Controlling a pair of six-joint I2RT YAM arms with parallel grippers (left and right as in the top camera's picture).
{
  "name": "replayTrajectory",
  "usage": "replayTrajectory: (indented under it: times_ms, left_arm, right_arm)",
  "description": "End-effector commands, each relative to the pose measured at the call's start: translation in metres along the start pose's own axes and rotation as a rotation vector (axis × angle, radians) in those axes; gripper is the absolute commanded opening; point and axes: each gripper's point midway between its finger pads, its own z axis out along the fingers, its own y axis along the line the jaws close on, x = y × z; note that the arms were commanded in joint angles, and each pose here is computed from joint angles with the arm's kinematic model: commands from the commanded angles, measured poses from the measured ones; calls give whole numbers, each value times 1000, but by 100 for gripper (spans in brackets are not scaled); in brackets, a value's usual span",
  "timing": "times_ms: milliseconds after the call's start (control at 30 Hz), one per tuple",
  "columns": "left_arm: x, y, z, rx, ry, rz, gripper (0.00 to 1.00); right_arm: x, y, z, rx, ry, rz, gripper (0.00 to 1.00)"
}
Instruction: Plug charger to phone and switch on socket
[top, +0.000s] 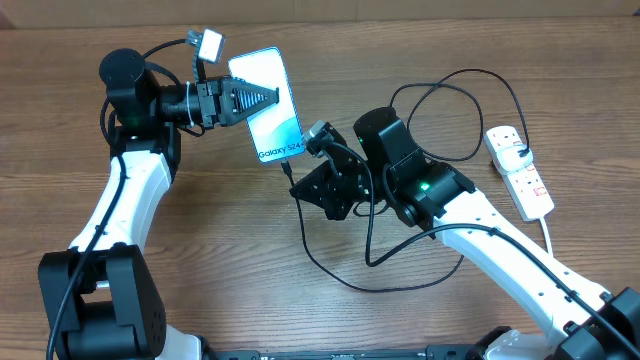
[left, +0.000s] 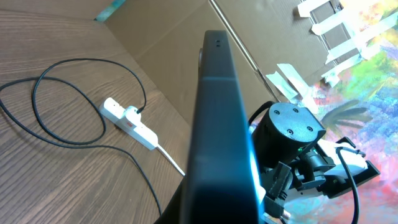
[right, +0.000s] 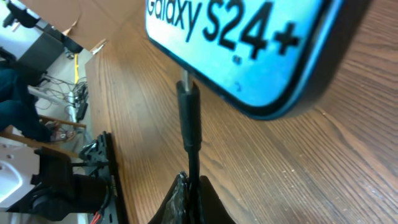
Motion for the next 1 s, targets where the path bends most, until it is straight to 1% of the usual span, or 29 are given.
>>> replayTrajectory:
  times_ms: [0,67,233,667,867,967]
  left_arm:
    - [2,-6,1,19,25,27,4]
    - [1,-7,1,19,25,45,4]
    - [1,-8,1,19,25,63,4]
    - [-1,-10,1,19,24,104,4]
    - [-2,-12,1,19,24,125,4]
    - [-2,-12,1,19,24,131,4]
  right_arm:
    - [-20,-3,-6,32,-49,-39,4]
    - [-21,-5,-7,34,-52,-37,4]
    - [-23,6,-7,-26,-57,-48,4]
    - [-23,5,-7,-25,-57,-47,4]
    - [-10,4,-6,-21,-9,-8,4]
    - [-10,2,-7,-19,-10,-3,4]
